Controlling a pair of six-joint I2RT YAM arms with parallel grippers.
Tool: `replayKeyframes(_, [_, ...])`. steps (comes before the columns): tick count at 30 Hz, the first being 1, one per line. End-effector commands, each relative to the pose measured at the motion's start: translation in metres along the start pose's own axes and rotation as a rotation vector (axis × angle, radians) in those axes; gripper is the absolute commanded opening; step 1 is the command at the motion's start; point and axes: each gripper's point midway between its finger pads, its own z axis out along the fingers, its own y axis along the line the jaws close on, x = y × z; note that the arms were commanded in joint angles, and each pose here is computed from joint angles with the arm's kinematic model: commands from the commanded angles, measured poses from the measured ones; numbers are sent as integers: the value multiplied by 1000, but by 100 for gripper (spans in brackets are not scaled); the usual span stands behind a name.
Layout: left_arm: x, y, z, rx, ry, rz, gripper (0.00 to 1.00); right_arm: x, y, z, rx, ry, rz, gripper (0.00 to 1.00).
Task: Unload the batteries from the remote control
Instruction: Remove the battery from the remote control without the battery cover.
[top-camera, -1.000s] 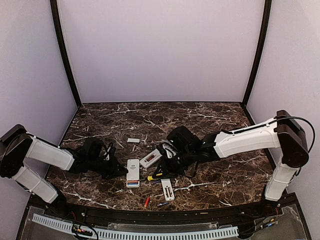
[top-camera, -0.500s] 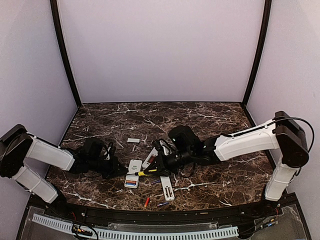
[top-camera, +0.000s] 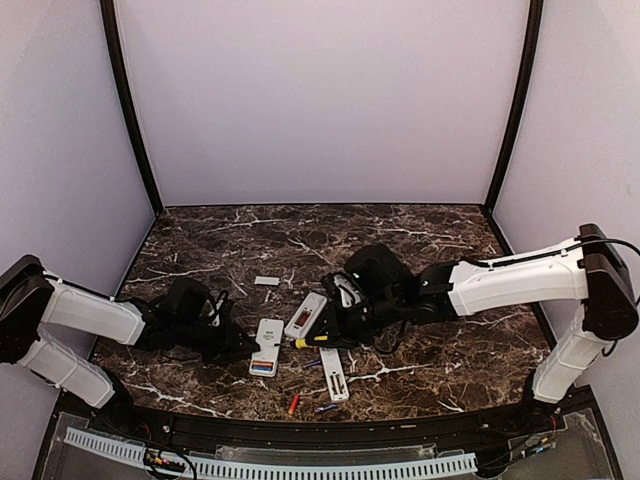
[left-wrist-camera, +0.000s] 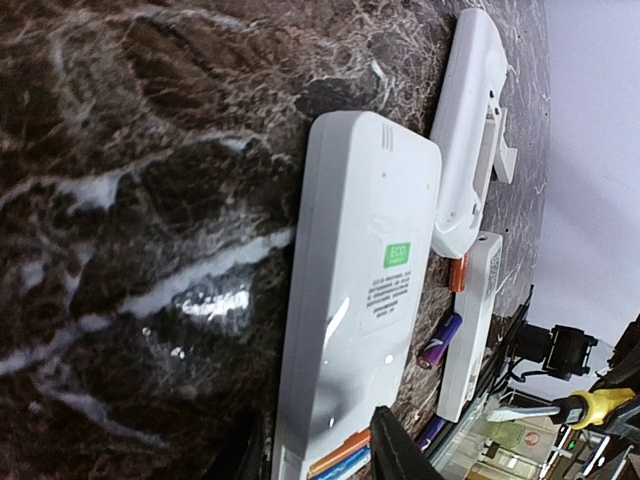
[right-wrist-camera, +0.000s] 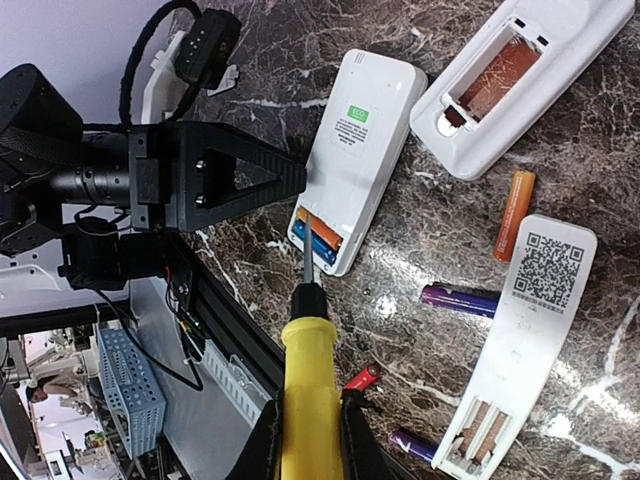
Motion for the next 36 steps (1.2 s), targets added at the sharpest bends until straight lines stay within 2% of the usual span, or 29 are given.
replayKeyframes(1, [17, 15, -8, -68, 46, -21, 36, 5, 2, -1, 48, -2, -31, 0])
replayKeyframes(9, [28, 19, -7, -49, 81, -41, 25, 10, 12, 11, 32, 23, -47, 0])
replayKeyframes(21, [31, 21, -1, -61, 103, -27, 14, 14, 4, 20, 89, 65, -35, 0])
replayKeyframes(36, [31, 22, 2, -63, 114, -27, 8, 15, -3, 26, 137, 88, -32, 0])
